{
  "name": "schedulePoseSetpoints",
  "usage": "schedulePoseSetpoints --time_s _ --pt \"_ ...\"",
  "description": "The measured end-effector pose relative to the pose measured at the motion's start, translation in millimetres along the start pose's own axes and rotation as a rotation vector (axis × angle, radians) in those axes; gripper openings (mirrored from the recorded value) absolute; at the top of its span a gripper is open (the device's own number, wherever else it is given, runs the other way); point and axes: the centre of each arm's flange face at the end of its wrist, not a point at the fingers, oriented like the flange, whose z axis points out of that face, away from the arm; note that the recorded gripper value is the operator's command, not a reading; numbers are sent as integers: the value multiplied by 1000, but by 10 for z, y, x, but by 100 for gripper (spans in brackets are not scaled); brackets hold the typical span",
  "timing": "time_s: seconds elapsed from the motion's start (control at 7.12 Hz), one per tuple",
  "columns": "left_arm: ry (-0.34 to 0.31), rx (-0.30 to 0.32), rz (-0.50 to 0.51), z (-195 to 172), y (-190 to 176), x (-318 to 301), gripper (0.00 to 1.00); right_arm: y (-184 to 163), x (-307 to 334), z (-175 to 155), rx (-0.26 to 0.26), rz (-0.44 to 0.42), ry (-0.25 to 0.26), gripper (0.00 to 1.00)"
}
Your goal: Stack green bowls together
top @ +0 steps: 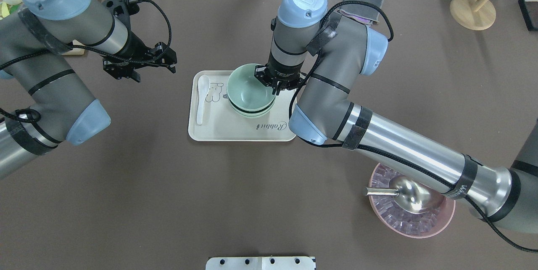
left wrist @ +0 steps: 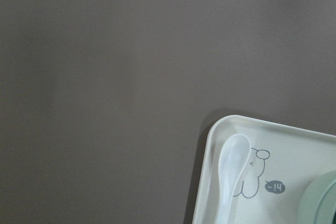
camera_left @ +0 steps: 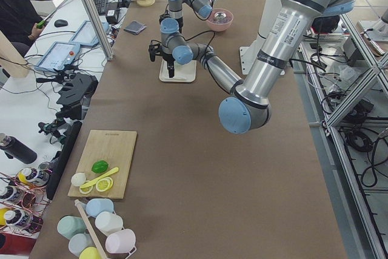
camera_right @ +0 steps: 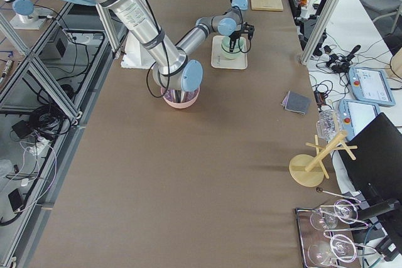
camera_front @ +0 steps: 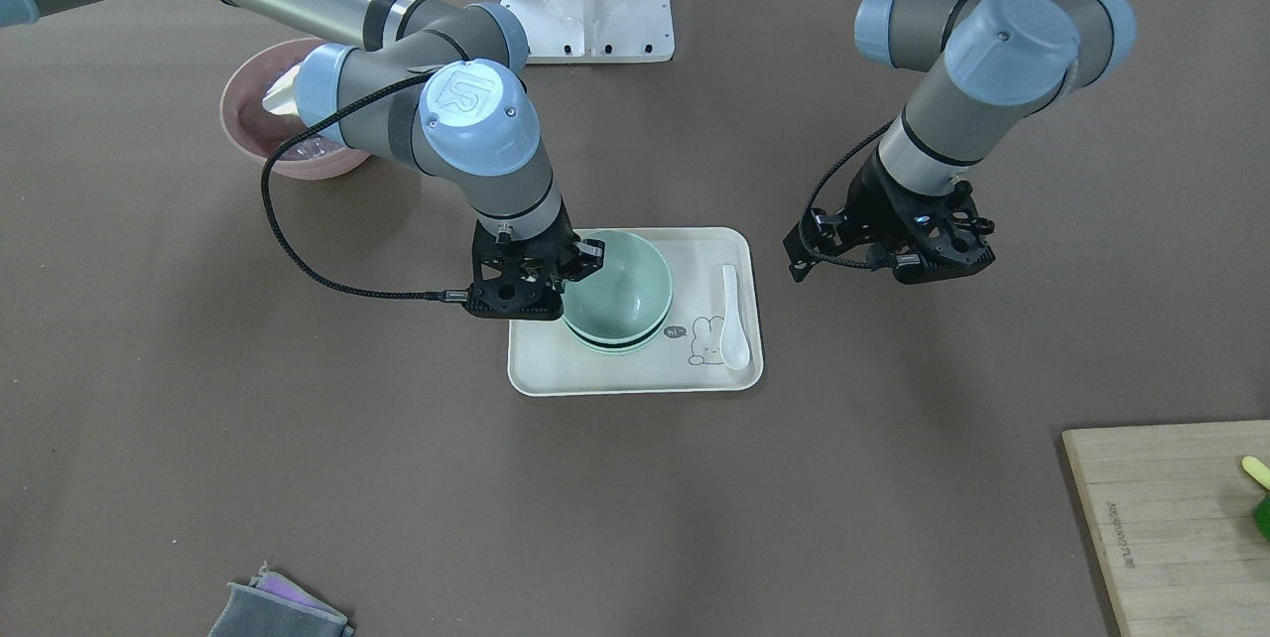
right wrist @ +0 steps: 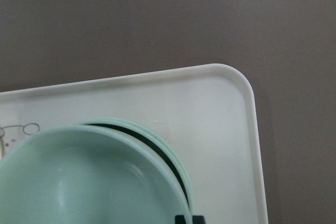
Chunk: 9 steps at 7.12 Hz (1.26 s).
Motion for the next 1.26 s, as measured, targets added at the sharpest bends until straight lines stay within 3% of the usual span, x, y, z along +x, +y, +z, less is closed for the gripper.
schedulePoseSetpoints --time_s 1.26 --pt "-4 0 -2 20 -9 -8 98 23 -9 129 1 -9 -7 0"
